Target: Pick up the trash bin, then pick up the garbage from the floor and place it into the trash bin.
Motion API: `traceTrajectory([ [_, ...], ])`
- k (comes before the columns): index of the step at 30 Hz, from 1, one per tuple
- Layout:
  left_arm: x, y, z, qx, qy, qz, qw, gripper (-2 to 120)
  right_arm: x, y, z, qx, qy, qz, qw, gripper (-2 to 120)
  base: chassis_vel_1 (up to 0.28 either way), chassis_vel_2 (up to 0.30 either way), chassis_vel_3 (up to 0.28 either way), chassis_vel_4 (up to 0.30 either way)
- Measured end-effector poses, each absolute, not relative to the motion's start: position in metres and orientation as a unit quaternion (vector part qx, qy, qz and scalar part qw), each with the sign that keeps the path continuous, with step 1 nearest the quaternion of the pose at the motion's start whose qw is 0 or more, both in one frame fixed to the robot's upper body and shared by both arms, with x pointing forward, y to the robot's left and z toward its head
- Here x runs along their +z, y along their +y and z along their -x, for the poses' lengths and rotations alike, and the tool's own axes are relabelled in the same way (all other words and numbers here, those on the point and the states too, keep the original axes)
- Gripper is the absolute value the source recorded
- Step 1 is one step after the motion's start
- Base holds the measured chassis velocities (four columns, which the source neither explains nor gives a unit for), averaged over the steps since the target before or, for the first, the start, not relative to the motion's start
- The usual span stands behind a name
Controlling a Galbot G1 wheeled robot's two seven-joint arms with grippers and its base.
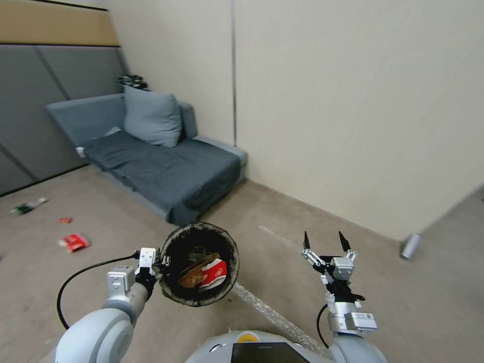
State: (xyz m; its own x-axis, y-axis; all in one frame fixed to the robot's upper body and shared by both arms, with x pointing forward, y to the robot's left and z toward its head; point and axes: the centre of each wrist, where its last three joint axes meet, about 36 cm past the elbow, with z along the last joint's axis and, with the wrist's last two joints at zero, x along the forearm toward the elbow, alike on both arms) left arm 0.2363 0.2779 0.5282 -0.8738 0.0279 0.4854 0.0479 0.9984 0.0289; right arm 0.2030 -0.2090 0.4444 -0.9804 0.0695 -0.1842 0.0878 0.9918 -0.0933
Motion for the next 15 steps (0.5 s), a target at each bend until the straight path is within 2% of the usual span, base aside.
traceTrajectory([
  [15, 0.5277, 0.2783, -0.2355, -0.021, -0.967, 0.016, 0.252, 2, 0.4437, -0.2044, -0.2070, -0.042, 0.994, -0.056, 0.084, 100, 0.124, 0.122, 0.126, 0.121],
])
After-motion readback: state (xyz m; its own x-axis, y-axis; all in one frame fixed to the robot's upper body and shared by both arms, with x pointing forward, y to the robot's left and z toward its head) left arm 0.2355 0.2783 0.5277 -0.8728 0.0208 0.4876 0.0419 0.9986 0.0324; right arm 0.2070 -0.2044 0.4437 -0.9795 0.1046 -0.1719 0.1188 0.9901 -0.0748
